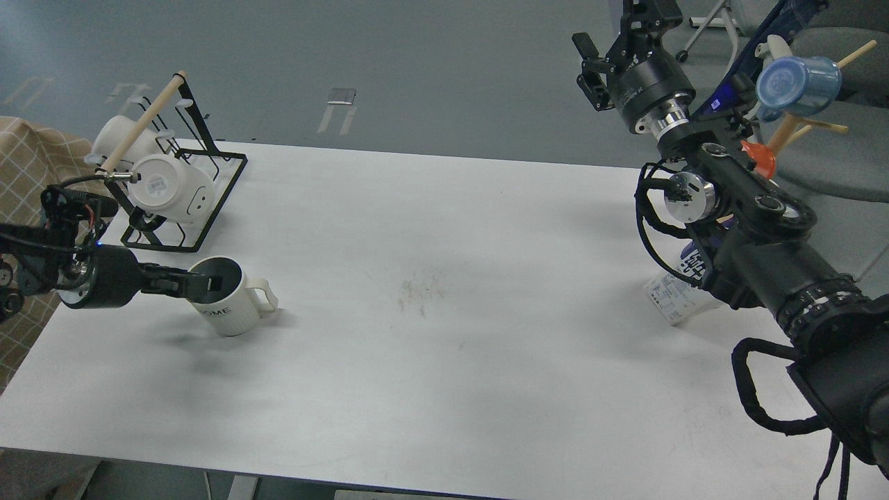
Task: Place cup and milk with both arms
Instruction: 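Grasp the white mug by its rim with the left gripper, then carry the mug toward the table center and set it down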
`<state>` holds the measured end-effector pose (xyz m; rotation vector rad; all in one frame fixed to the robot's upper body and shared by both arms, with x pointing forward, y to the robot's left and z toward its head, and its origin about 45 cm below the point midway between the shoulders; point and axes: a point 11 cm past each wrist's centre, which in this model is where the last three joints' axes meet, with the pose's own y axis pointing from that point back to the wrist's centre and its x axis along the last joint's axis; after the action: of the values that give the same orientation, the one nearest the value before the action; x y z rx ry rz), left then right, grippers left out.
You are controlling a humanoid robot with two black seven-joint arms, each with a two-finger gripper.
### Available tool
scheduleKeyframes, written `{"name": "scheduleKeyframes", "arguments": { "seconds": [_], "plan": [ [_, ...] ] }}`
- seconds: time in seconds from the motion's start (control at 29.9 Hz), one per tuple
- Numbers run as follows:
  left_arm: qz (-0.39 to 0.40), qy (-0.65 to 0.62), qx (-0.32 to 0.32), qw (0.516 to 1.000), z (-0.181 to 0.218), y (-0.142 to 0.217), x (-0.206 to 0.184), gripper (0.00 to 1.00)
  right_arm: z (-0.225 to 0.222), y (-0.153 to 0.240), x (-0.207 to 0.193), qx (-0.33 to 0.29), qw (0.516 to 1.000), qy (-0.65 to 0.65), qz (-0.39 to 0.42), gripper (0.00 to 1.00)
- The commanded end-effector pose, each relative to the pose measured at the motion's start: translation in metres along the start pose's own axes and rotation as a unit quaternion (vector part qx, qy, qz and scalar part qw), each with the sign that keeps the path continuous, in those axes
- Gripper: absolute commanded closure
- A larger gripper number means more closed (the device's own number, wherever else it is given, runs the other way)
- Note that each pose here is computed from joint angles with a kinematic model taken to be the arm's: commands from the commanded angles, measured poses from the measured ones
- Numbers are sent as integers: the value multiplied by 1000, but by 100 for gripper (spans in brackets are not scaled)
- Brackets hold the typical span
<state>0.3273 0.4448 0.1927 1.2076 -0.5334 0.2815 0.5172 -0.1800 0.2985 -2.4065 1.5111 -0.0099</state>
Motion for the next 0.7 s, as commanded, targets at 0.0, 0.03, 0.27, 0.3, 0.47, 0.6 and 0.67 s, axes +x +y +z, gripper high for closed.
{"name": "scheduleKeyframes", "arguments": {
  "seconds": [0.0, 0.03, 0.27, 0.3, 0.47, 0.6, 0.67],
  "plan": [
    [3, -3, -1, 1000, 1, 1, 3, 100, 1, 0, 0, -1, 1000, 0, 1, 0],
    [7, -5, -3, 1000, 3, 1, 8, 100, 1, 1, 1, -1, 1000, 0, 1, 0],
    [32, -30, -22, 999, 22, 5, 35, 100, 0, 0, 0, 0, 1000, 0, 1, 0],
    [35, -38, -28, 998, 28, 6, 40, 100, 1, 0, 0, -1, 1000, 0, 1, 0],
    [50, -74, -68, 994, 63, 6, 59, 100, -4, -2, 0, 3, 1000, 1, 1, 0],
    [69, -115, -114, 984, 109, -1, 83, 100, -16, -11, -4, 14, 1000, 7, -4, 0],
    [73, -125, -132, 981, 127, -9, 91, 100, -22, -15, -6, 19, 1000, 10, -7, 0]
  ]
}}
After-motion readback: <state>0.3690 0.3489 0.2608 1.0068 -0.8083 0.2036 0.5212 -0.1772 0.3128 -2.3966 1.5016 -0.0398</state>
